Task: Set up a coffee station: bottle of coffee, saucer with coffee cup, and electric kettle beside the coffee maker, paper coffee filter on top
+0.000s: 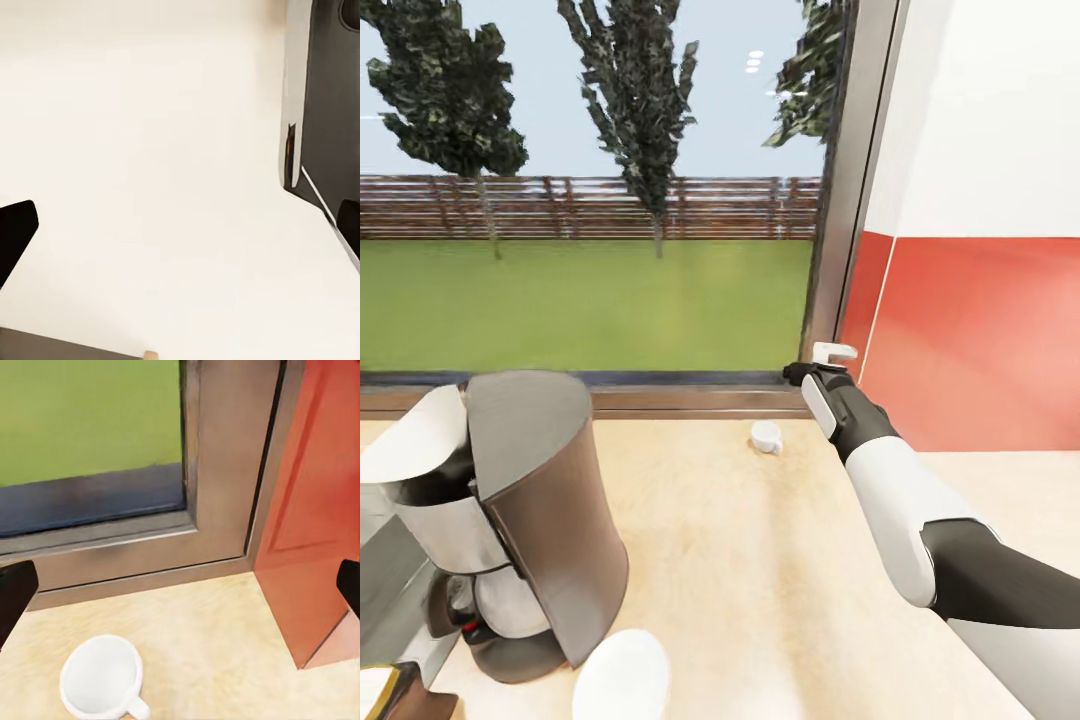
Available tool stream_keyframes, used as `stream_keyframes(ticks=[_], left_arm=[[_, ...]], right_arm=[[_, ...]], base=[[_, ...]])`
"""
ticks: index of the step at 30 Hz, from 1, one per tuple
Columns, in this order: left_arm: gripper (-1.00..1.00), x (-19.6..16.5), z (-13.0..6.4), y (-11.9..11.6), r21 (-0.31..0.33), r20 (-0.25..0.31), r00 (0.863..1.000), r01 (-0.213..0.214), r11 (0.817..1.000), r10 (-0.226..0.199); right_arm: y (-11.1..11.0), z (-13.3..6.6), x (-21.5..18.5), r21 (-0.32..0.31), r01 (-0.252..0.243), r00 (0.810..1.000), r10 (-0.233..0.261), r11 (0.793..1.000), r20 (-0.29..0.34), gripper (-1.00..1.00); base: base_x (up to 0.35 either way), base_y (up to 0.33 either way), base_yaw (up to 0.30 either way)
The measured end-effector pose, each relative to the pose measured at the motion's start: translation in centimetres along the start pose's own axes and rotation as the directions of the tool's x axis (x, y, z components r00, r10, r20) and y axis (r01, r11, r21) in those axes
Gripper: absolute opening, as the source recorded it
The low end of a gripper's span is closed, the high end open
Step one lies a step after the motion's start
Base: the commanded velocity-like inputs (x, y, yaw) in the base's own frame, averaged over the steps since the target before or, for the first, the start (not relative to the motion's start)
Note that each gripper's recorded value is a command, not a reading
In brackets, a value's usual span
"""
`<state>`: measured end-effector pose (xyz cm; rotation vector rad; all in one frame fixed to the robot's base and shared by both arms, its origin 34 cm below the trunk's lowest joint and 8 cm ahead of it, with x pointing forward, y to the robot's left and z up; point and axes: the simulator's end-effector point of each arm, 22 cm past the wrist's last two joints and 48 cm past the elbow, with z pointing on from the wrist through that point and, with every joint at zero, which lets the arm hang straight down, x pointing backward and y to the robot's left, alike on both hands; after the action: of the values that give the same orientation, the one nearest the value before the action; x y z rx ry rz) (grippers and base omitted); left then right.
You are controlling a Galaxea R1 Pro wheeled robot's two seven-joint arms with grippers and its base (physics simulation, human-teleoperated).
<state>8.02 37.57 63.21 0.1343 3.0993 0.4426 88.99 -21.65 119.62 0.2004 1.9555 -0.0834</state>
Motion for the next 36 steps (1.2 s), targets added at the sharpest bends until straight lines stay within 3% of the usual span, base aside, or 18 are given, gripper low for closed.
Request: stream_keyframes(ticks=[15, 26, 36], left_arm=[[1.0, 2.0, -0.3, -0.7, 0.014, -0.03, 0.999, -0.012, 1.0, 0.012], [1.0, 8.6, -1.4, -0.5, 0.016, -0.181, 0.982, -0.048, 0.999, 0.05], [1.0, 9.2, -1.5, -0.5, 0.018, -0.2, 0.978, -0.052, 0.998, 0.055]], right_arm=[[0.0, 0.1, 0.0, 0.0, -0.001, 1.0, 0.001, 1.0, 0.001, 1.0], [0.0, 0.1, 0.0, 0.002, -0.002, 1.0, 0.002, 1.0, 0.001, 1.0], [0.0, 0.1, 0.0, 0.002, -0.002, 1.0, 0.002, 1.0, 0.001, 1.0]], base=[[0.059, 0.0, -0.002], [0.0, 0.0, 0.0], [0.0, 0.0, 0.0]])
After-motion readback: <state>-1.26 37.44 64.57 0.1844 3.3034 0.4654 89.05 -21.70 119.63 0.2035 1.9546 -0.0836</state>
